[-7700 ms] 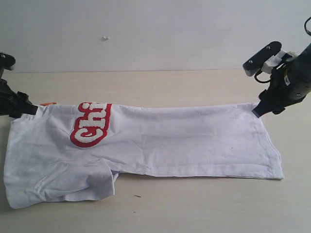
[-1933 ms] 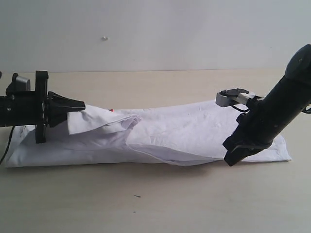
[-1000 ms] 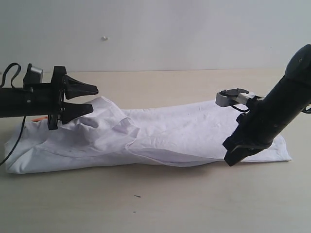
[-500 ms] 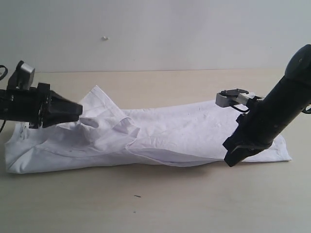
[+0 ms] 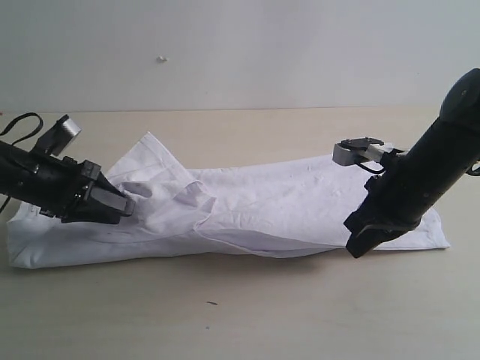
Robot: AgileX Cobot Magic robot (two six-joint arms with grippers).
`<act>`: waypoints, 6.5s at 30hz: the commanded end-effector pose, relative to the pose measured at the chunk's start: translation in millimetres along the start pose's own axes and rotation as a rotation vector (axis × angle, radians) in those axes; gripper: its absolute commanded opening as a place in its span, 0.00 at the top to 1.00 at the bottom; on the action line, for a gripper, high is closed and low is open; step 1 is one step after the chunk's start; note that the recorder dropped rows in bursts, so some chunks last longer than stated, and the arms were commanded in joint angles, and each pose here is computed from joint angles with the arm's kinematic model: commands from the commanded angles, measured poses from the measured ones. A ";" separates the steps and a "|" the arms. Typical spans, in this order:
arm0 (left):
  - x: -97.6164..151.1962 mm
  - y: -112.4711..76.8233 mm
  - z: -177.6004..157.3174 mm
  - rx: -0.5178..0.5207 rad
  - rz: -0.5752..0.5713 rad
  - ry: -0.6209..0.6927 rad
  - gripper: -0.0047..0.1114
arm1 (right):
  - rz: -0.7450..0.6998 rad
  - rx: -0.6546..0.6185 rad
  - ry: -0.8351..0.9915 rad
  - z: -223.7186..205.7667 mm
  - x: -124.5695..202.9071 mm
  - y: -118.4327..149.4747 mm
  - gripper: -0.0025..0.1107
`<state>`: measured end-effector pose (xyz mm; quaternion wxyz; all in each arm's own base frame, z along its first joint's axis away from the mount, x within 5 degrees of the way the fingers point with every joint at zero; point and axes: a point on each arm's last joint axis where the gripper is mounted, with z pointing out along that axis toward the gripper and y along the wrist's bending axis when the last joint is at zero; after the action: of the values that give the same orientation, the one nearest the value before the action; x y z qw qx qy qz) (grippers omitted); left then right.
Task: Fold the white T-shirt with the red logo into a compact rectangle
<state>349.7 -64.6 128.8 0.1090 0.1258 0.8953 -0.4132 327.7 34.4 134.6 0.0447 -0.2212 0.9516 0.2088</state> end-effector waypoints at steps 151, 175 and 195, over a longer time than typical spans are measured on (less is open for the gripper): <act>-2.9 112.6 -101.4 -0.411 -0.254 -0.356 0.32 | 0.074 -0.020 0.072 -2.8 7.2 3.1 0.98; 14.9 122.6 -67.8 -0.205 -0.271 -0.200 0.32 | 0.077 -0.013 0.059 -2.7 6.1 2.4 0.98; 16.8 81.4 -22.9 -0.019 -0.175 0.051 0.96 | 0.088 -0.024 0.053 -2.7 5.5 3.4 0.98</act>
<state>362.2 1.9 77.7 0.0671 0.0622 0.9126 -0.3984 322.2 32.6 134.5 0.0046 -0.1819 0.9600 0.2127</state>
